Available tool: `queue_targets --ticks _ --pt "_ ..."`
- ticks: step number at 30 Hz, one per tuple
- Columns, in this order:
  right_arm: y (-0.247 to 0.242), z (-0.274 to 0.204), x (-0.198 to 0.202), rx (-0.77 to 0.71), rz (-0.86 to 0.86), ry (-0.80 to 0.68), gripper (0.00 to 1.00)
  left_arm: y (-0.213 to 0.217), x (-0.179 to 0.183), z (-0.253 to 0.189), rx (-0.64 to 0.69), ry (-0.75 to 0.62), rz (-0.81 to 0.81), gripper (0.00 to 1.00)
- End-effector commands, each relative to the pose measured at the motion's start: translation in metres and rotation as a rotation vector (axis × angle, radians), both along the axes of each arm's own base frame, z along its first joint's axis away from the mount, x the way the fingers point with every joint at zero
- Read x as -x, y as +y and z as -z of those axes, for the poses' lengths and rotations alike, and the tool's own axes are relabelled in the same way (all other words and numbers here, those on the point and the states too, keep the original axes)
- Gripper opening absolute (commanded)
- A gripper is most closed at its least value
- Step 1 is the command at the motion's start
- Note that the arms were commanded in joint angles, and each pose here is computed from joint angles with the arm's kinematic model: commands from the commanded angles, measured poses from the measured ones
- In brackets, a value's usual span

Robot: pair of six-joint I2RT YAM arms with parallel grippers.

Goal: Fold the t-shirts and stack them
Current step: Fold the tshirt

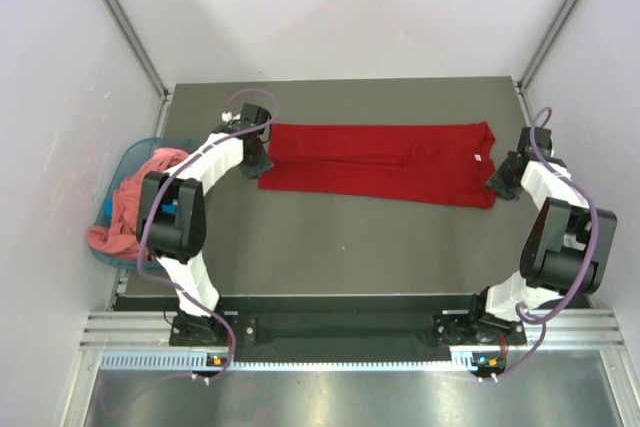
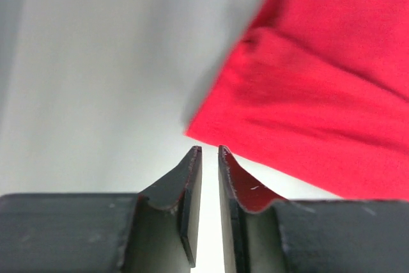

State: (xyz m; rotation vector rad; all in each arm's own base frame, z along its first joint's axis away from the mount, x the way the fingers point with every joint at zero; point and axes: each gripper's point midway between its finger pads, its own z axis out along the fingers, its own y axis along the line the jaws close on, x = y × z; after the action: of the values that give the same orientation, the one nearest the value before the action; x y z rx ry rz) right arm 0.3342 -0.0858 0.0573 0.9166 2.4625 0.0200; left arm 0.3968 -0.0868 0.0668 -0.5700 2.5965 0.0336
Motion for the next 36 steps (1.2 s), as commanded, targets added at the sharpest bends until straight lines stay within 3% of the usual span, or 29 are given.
queue_targets --ticks 1,8,13,16,22,26,36 --pt "0.013 -0.035 -0.024 -0.097 0.031 -0.127 0.31 -0.026 -0.025 -0.04 0.107 -0.133 0.127 0.24" --pt "0.055 -0.035 -0.049 -0.151 -0.042 -0.153 0.45 -0.051 -0.06 -0.039 0.178 -0.162 0.287 0.25" --pt "0.054 -0.012 -0.059 -0.154 -0.018 -0.11 0.47 -0.046 -0.063 -0.015 0.152 -0.066 0.278 0.24" --pt "0.045 0.002 -0.062 -0.109 -0.005 -0.074 0.48 -0.03 -0.044 0.013 0.088 0.026 0.225 0.23" --pt "0.027 0.023 -0.056 -0.01 -0.004 -0.007 0.48 -0.02 -0.01 0.044 0.081 0.113 0.171 0.23" --pt "0.015 0.019 -0.057 0.053 -0.02 -0.002 0.47 -0.025 0.0 0.04 0.128 0.1 0.168 0.22" --pt "-0.004 0.026 -0.061 0.103 -0.037 0.029 0.47 -0.015 0.024 0.039 0.096 0.135 0.144 0.21"
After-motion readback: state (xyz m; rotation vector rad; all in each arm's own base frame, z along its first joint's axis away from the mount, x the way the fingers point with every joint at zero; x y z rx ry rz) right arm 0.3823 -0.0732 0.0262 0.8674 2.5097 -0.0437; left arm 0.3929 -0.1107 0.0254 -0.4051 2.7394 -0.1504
